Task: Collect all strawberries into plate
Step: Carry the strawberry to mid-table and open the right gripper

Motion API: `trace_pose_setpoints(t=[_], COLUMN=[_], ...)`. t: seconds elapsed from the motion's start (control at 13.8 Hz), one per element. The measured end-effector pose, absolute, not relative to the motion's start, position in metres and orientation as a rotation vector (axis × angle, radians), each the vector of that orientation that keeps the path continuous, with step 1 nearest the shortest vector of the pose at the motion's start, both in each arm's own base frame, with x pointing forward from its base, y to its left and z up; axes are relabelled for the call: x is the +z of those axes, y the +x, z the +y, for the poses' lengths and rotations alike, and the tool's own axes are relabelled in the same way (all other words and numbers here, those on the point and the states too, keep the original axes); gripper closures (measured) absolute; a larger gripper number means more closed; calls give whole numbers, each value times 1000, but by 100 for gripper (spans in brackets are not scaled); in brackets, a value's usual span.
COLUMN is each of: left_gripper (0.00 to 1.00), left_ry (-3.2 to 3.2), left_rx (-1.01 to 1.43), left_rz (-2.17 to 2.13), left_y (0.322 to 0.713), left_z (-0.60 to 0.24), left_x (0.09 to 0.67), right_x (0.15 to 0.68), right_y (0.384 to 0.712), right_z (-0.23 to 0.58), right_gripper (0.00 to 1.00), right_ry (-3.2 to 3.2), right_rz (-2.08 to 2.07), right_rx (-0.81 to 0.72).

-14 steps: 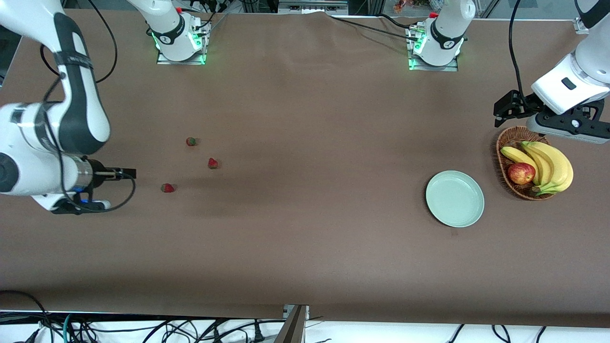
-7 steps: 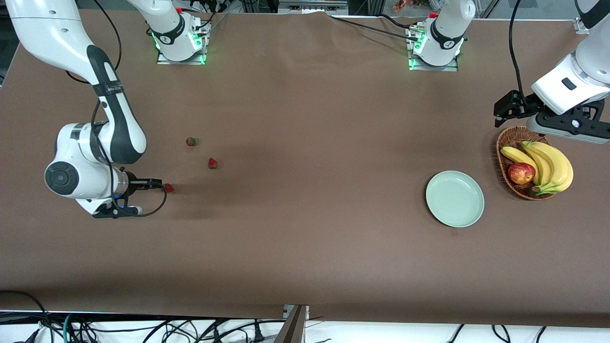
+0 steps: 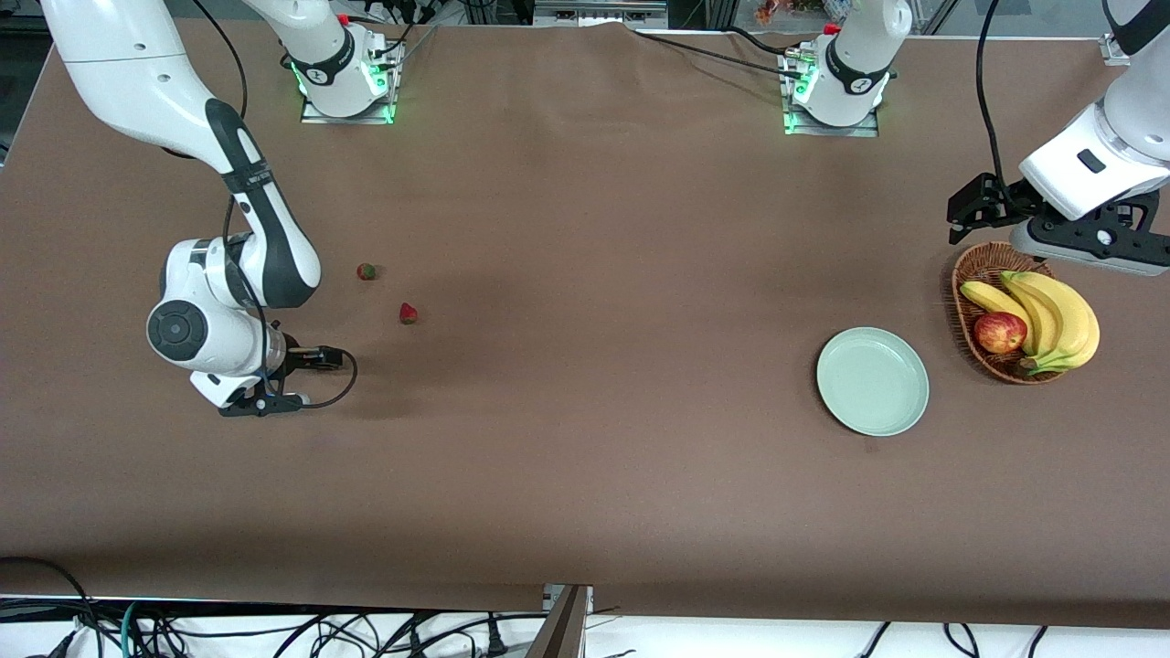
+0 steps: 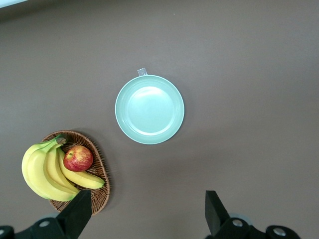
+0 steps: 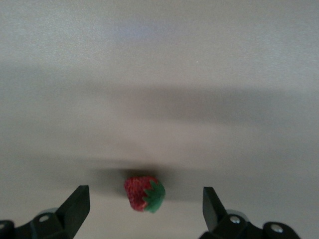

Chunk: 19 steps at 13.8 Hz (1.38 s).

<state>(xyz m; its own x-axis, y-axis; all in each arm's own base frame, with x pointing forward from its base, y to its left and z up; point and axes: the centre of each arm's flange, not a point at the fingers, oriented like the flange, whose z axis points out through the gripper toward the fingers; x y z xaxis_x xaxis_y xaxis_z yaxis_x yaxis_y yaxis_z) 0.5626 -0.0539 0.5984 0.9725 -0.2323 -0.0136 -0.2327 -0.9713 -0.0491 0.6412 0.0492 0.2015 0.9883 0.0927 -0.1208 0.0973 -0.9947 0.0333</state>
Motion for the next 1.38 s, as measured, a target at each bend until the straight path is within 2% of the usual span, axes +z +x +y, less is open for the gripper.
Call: trace_pose_setpoints(t=[0.29,0.36,0.44,0.51,0.73,0.8,1.09,1.23,1.38], left_gripper=[0,0,0,0,0,0,0,0,0], left_ry=[-3070,-3070,-3070,-3071,-3071,-3071,-3071,-3072,-3072], left_rx=[13,13,13,13,13,13,14,14,14], left_rz=[358,358,358,357,350,349,348,348,348], left_y=[563,563,563,563,563,563,563,563,563], left_z=[-52,-52,-52,-52,-49,-49,-49,-49,-49], left_x=[598,598,598,598,598,598,598,598,598], right_x=[188,186,184,183,182,184,227,267,282], right_y=[638,637,637,636,636,637,656,664,652], right_z=[49,49,49,49,49,50,85,143,220], right_gripper=[0,6,6,14,52,62,62,62,63], right_ry=[3095,3095,3095,3095,3095,3096,3122,3150,3165], right_rz=[149,149,149,149,148,149,213,154,1], right_rx=[-181,-185,-187,-189,-191,-184,-129,-100,-65])
